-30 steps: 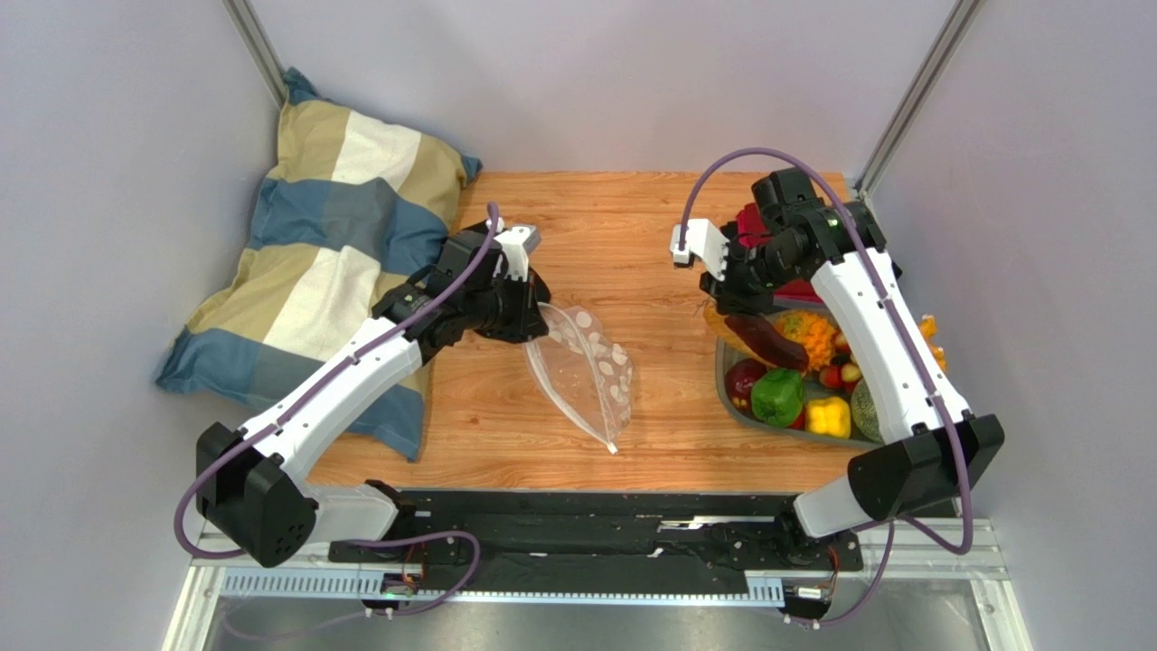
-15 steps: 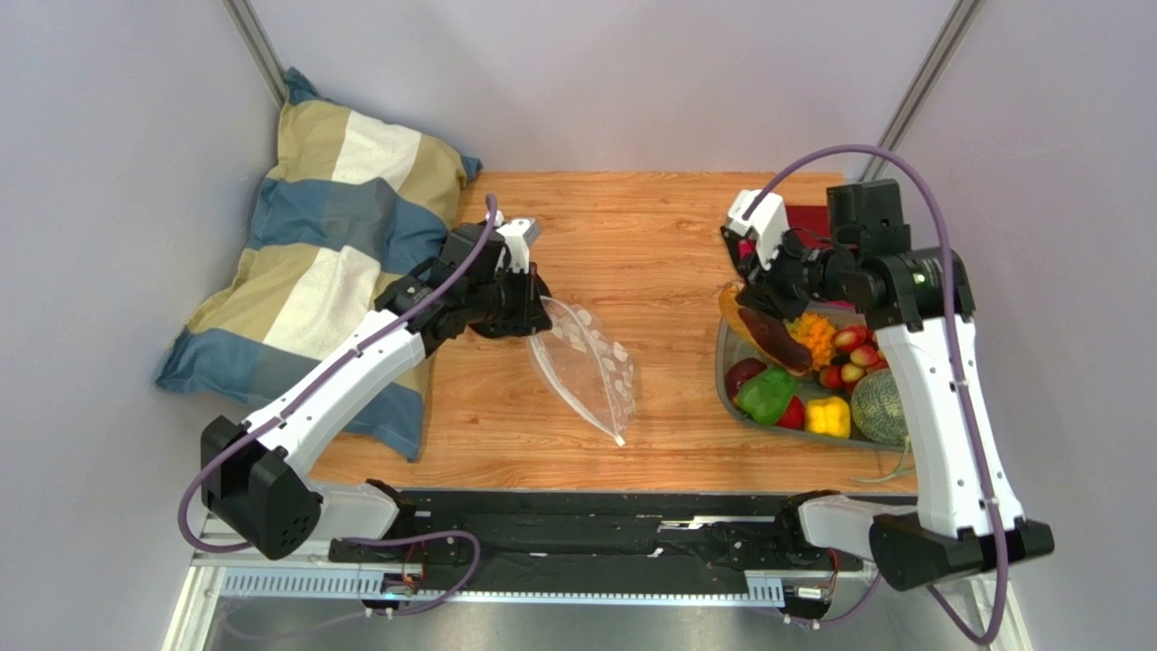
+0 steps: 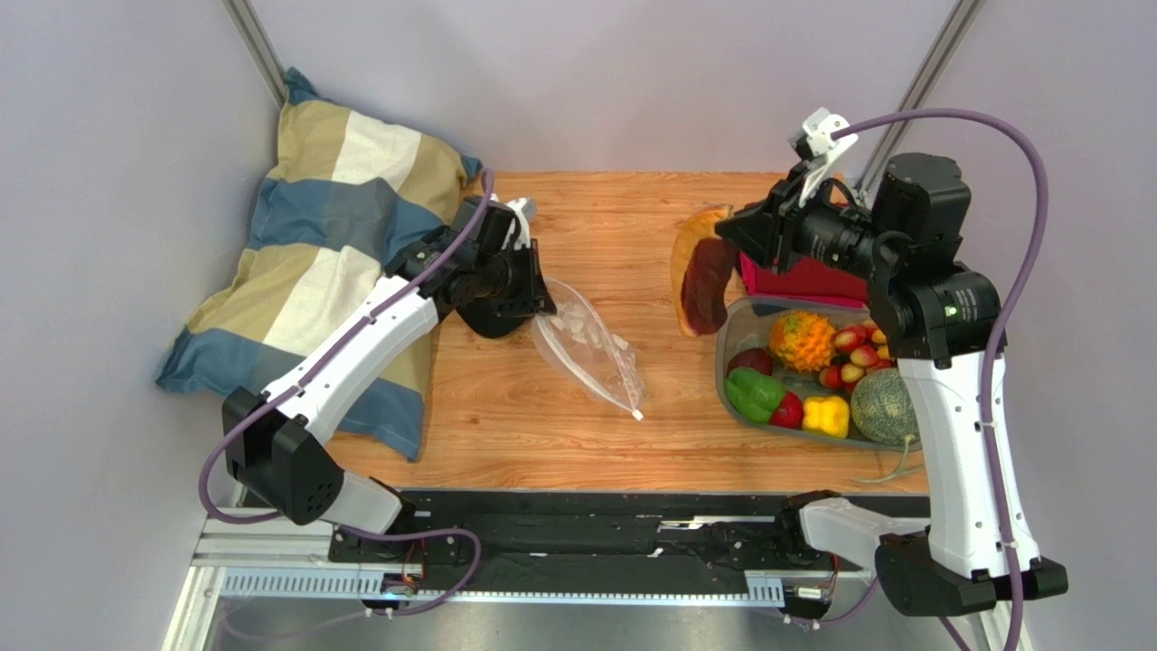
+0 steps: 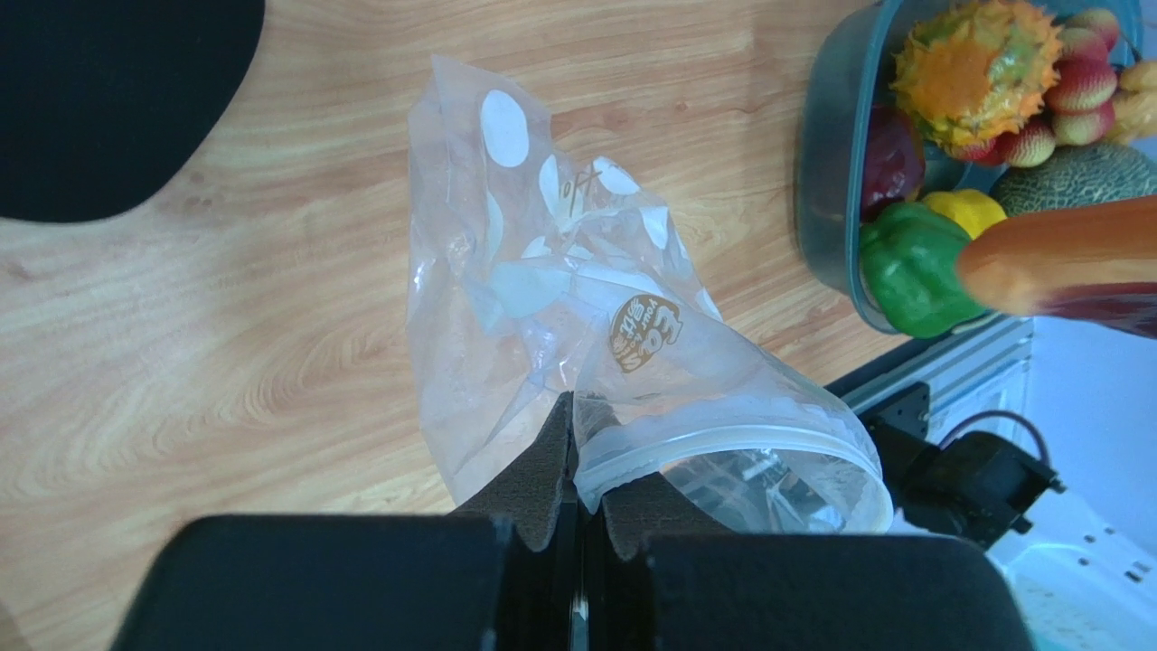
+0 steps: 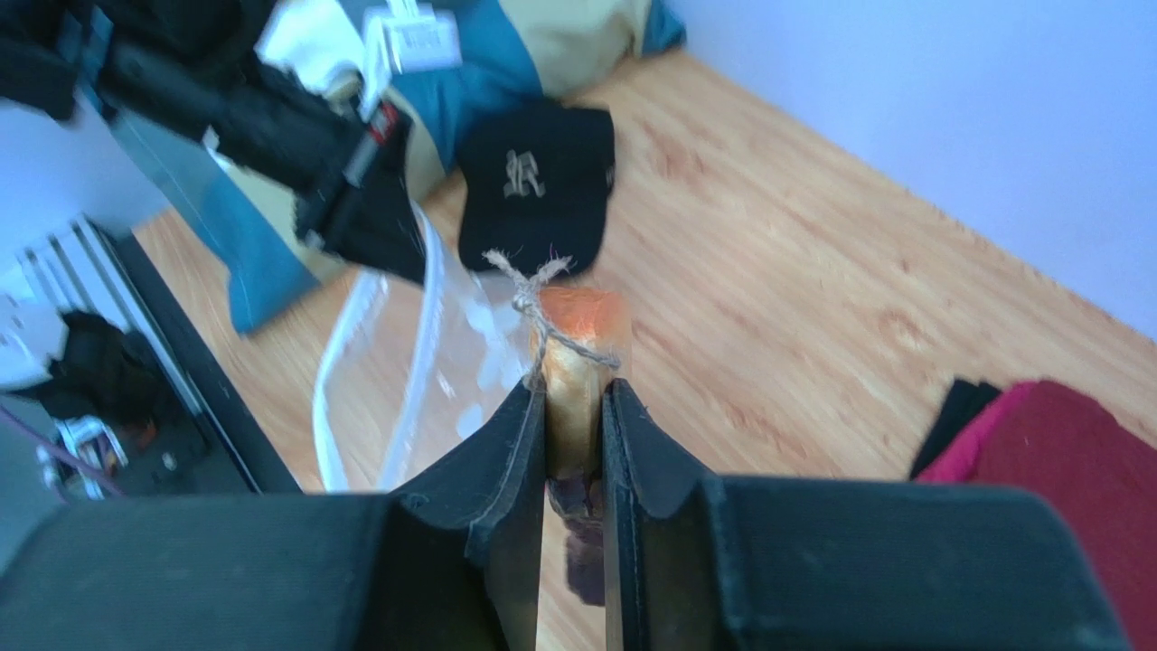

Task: Place the food in the zip-top bag and seal the zipper
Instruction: Pick up the fake food from the bin, then place the fake food in the zipper food storage bag.

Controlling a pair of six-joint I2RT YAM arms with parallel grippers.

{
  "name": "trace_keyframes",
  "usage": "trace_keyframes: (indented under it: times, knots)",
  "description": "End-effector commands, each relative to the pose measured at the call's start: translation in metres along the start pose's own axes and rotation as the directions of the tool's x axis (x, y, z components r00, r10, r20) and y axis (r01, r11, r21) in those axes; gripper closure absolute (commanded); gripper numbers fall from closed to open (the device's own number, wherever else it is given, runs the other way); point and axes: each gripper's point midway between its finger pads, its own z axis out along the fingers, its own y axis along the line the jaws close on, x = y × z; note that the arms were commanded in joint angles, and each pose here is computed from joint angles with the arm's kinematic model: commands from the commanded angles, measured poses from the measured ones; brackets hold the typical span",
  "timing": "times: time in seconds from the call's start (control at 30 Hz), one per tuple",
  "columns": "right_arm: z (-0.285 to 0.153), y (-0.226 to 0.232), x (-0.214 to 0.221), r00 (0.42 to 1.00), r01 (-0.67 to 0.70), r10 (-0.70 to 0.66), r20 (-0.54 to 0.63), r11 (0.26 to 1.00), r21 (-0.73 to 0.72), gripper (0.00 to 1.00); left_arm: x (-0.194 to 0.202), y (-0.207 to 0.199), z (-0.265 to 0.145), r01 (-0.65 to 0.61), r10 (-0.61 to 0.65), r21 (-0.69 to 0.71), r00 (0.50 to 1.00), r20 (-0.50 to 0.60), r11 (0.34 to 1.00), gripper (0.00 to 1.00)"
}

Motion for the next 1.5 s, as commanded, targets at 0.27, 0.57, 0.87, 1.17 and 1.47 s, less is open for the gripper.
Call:
trace_keyframes:
  times: [0.27,0.57,0.87,1.17,1.47]
  knots:
    - [-0.021,0.066,-0.109,0.923,-0.026,0.083,0.375,0.987,-0.156,1.0,-0.007,-0.002,0.001,0.206,-0.206,-0.023,0.978,-0.025,0.978,1.0]
    - [-0.002,0.111,-0.101,0.933,0.047,0.046,0.357,0.968,-0.248,1.0,-0.013,-0.009,-0.006,0.246,-0.246,0.0,0.969,-0.021,0.969,1.0]
    - [0.045,0.118,-0.044,0.918,0.277,-0.24,0.315,0.957,-0.08,1.0,-0.014,-0.023,-0.019,0.262,-0.26,0.065,0.965,-0.03,0.963,1.0]
    - [0.05,0.113,-0.037,0.895,0.332,-0.308,0.322,0.943,-0.02,1.0,-0.013,-0.026,-0.024,0.307,-0.303,0.096,0.952,-0.051,0.947,1.0]
    - [0.063,0.125,0.0,0.928,0.291,-0.252,0.275,0.95,-0.113,1.0,-0.017,-0.048,-0.031,0.39,-0.368,0.225,0.92,-0.134,0.893,1.0]
